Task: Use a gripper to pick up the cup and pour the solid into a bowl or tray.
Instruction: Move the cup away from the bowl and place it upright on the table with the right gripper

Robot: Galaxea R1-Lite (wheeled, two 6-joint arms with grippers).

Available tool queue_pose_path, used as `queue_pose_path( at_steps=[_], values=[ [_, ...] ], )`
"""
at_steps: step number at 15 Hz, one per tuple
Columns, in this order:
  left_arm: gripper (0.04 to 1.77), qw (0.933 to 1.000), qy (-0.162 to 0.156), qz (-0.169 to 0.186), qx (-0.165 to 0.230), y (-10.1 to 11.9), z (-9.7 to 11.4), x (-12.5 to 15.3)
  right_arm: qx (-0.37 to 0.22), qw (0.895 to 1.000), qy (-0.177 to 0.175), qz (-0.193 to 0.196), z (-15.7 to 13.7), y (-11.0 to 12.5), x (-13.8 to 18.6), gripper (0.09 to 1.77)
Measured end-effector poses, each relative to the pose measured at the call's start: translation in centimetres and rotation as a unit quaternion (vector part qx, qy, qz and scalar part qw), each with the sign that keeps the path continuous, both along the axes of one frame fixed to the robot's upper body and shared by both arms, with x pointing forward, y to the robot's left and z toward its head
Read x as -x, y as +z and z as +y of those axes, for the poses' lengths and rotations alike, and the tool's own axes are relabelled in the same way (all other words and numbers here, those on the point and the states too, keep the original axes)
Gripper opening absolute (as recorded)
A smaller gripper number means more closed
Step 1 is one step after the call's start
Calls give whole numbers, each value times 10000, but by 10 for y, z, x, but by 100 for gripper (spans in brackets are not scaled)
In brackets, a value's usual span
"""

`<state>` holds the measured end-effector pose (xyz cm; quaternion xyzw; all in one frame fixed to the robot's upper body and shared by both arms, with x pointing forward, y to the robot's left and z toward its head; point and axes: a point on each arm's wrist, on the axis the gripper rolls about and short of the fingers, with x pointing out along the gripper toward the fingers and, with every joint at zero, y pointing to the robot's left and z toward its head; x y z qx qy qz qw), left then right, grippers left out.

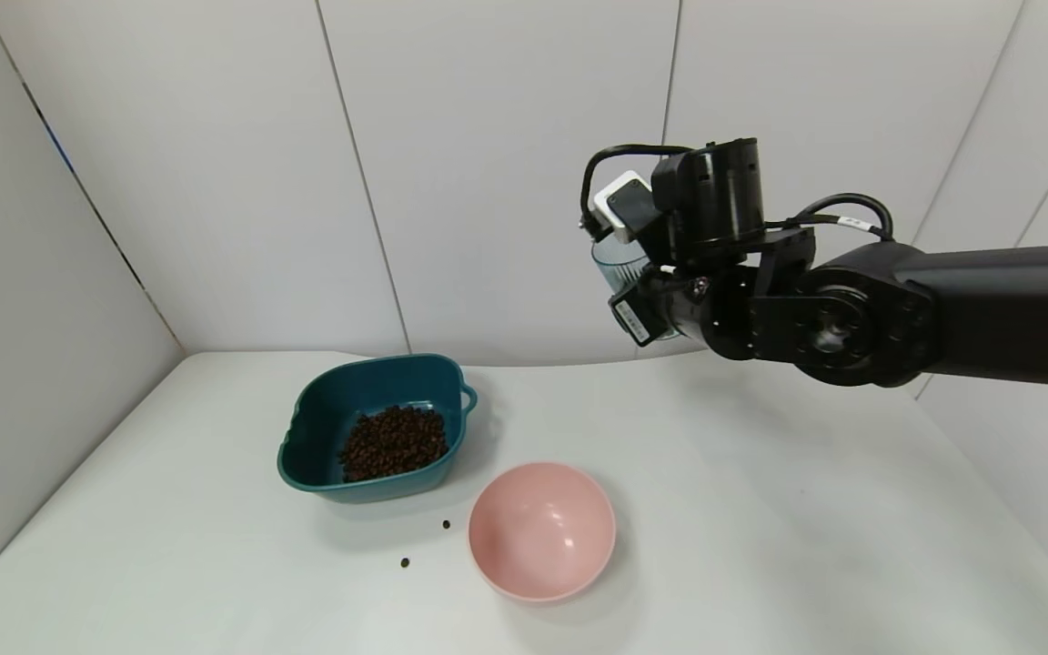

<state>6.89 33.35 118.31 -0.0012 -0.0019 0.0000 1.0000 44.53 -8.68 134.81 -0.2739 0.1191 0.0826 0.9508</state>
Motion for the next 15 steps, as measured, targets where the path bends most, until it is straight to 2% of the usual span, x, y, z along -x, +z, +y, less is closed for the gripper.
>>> queue_pose_path(
  at_steps=[4,9,12,15],
  values=[
    [172,10000,4,2,2,0,0,0,-408,9980,15,483,-27,-16,7,136],
    [172,10000,2,0,2,0,0,0,-1293,9866,-367,925,-50,-31,14,136],
    [172,10000,2,0,2,0,0,0,-1571,9834,-429,797,-52,-37,14,136],
    [172,10000,2,0,2,0,0,0,-1721,9826,-366,588,-49,-55,12,136]
  ],
)
